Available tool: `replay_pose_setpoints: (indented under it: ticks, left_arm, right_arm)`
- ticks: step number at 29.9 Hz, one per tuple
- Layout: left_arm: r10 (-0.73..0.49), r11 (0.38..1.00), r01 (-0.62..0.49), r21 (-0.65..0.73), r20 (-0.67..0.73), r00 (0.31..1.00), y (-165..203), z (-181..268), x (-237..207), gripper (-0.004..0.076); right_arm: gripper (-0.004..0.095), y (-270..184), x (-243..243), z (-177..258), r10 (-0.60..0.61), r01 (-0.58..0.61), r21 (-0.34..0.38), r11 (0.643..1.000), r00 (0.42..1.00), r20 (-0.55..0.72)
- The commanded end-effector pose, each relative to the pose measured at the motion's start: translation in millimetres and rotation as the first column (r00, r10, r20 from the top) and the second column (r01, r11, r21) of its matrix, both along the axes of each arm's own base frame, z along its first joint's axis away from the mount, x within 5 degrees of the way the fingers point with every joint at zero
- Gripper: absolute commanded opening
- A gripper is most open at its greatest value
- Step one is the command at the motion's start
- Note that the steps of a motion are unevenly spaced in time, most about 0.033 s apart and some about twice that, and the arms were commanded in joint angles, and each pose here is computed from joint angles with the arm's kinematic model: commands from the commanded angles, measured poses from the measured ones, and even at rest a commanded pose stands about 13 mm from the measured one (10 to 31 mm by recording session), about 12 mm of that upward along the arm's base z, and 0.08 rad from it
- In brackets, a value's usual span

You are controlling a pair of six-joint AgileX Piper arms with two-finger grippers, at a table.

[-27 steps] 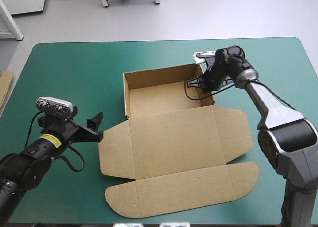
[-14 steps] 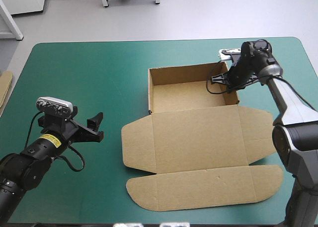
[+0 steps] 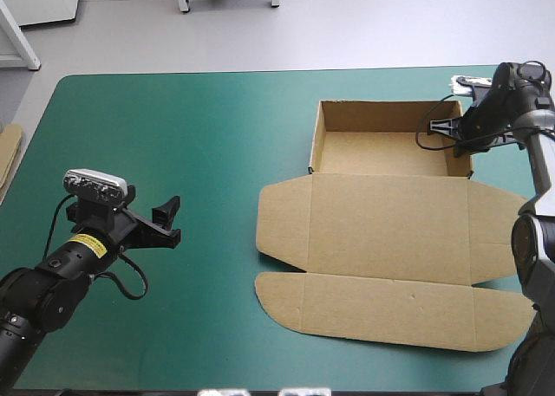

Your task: Fold the box

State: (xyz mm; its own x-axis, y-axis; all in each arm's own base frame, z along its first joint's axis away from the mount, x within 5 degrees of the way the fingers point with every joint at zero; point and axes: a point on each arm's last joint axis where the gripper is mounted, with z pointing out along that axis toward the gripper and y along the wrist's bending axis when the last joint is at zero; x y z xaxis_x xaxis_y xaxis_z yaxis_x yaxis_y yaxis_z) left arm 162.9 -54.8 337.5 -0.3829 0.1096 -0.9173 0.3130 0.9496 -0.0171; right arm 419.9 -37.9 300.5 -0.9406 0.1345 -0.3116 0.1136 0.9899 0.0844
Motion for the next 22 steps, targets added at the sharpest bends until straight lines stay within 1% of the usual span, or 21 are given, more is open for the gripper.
replay_pose_setpoints:
  ticks: [1,5,9,13,18,20,22]
  left_arm:
    - [-0.002,0.999,0.007,-0.046,0.094,0.996,-1.3,16.1,-0.7,0.0546]
    - [-0.002,0.999,0.007,-0.046,0.094,0.996,-1.3,16.1,-0.7,0.0546]
    - [-0.002,0.999,0.007,-0.046,0.094,0.996,-1.3,16.1,-0.7,0.0546]
    - [-0.002,0.999,0.007,-0.046,0.094,0.996,-1.3,16.1,-0.7,0.0546]
    - [-0.002,0.999,0.007,-0.046,0.094,0.996,-1.3,16.1,-0.7,0.0545]
    - [-0.002,0.999,0.007,-0.046,0.094,0.996,-1.3,16.1,-0.7,0.0545]
    - [-0.002,0.999,0.007,-0.047,0.096,0.995,-1.4,16.2,-0.6,0.0545]
  right_arm:
    - [-0.0013,-16.6,-14.9,35.1,-0.037,0.038,-0.011,0.999,0.996,0.079]
    - [-0.0013,-34.0,-17.6,34.9,-0.080,0.084,-0.049,0.995,0.994,0.074]
    - [-0.0013,-53.9,-21.7,34.9,-0.131,0.135,-0.059,0.989,0.989,0.073]
    - [-0.0013,-75.5,-27.9,31.5,-0.189,0.192,-0.038,0.981,0.980,0.063]
    - [-0.0013,-99.4,-38.4,10.3,-0.256,0.257,-0.020,0.966,0.967,0.009]
    - [-0.0013,-104.5,-41.0,3.0,-0.271,0.271,-0.009,0.962,0.962,-0.003]
    - [-0.0013,-106.7,-41.7,-3.3,-0.277,0.277,-0.014,0.961,0.961,-0.004]
